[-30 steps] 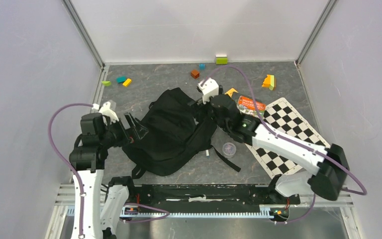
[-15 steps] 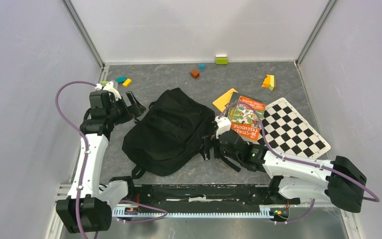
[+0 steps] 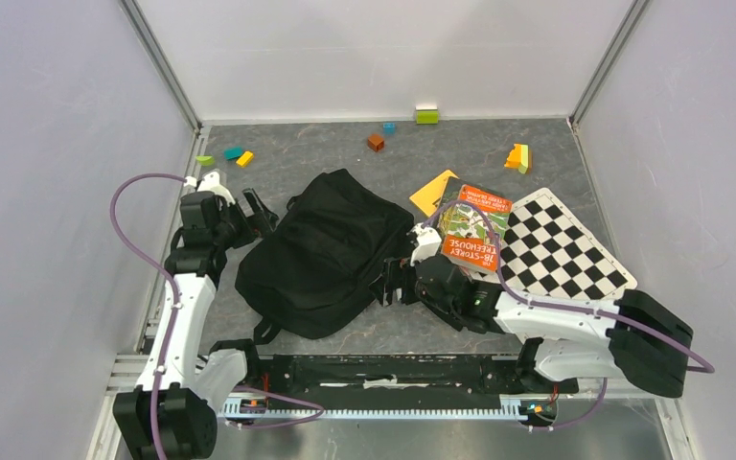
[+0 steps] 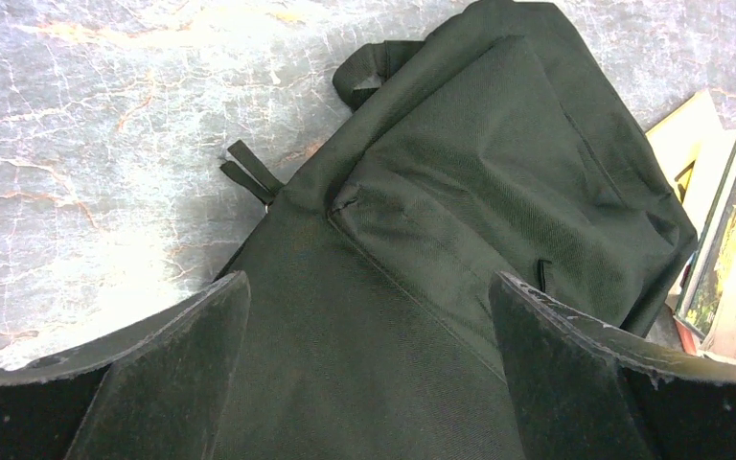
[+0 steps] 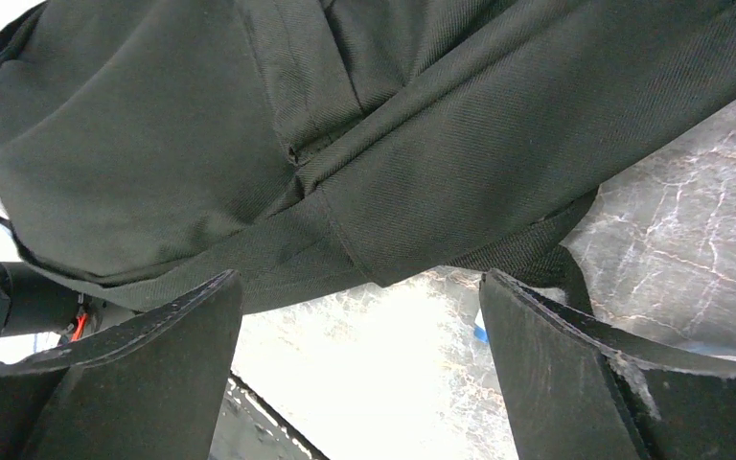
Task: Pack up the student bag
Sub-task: Adjust the student bag at the center of the board.
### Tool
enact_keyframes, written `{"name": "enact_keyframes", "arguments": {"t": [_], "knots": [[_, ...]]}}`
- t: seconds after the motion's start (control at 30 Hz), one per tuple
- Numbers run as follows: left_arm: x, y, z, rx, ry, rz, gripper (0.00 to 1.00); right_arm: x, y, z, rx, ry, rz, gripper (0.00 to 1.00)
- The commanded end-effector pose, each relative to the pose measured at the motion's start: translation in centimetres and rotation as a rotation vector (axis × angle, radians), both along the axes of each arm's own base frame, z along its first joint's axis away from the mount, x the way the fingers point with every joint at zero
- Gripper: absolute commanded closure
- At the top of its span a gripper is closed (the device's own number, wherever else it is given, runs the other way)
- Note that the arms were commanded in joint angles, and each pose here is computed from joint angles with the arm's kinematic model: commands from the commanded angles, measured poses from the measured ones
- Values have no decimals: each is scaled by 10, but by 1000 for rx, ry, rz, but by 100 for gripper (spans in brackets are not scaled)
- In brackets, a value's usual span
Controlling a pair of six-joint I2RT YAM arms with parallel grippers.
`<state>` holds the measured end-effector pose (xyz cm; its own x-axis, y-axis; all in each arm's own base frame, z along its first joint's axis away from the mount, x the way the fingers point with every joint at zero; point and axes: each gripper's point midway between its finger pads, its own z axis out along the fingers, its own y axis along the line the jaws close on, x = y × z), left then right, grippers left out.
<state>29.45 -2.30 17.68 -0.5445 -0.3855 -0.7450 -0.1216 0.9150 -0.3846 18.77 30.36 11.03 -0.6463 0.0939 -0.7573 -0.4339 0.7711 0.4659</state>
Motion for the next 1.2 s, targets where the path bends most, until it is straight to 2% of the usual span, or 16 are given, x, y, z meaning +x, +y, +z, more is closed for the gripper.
{"name": "enact_keyframes", "arguments": {"t": [0.0,0.13,0.3,0.37,0.43,0.47,0.53,0.57,0.6,0.73,0.93,0.97,1.0,1.1,1.17], "knots": [[9,-5,9,-30,-42,-19,0,7,10,-1,68,15,-74,2],[8,-6,7,-29,-38,-19,0,7,14,-15,122,61,-111,2],[8,-4,6,-22,-31,-16,0,13,28,-35,65,94,-100,2],[8,-4,5,-23,-28,-16,0,18,32,-36,64,80,-91,7],[9,-5,4,-26,-27,-20,0,27,34,-29,75,38,-72,39],[9,-6,4,-30,-27,-25,0,34,34,-22,80,17,-67,51],[10,-10,6,-44,-37,-44,0,53,32,-7,71,-33,-68,85],[10,-14,7,-56,-47,-61,0,63,31,1,57,-59,-69,97],[10,-18,9,-67,-57,-81,0,75,30,9,37,-88,-60,100],[11,-34,15,-123,-96,-166,0,121,27,29,-81,-159,0,100],[11,-50,20,-177,-114,-246,0,183,23,19,-332,-189,34,100],[11,-52,21,-183,-119,-254,0,190,25,22,-344,-195,37,95],[11,-52,21,-186,-120,-258,0,194,25,18,-371,-183,46,84],[11,-53,22,-188,-126,-263,0,204,29,29,-403,-199,64,33],[11,-52,22,-184,-128,-257,0,205,26,43,-404,-212,51,17]]}}
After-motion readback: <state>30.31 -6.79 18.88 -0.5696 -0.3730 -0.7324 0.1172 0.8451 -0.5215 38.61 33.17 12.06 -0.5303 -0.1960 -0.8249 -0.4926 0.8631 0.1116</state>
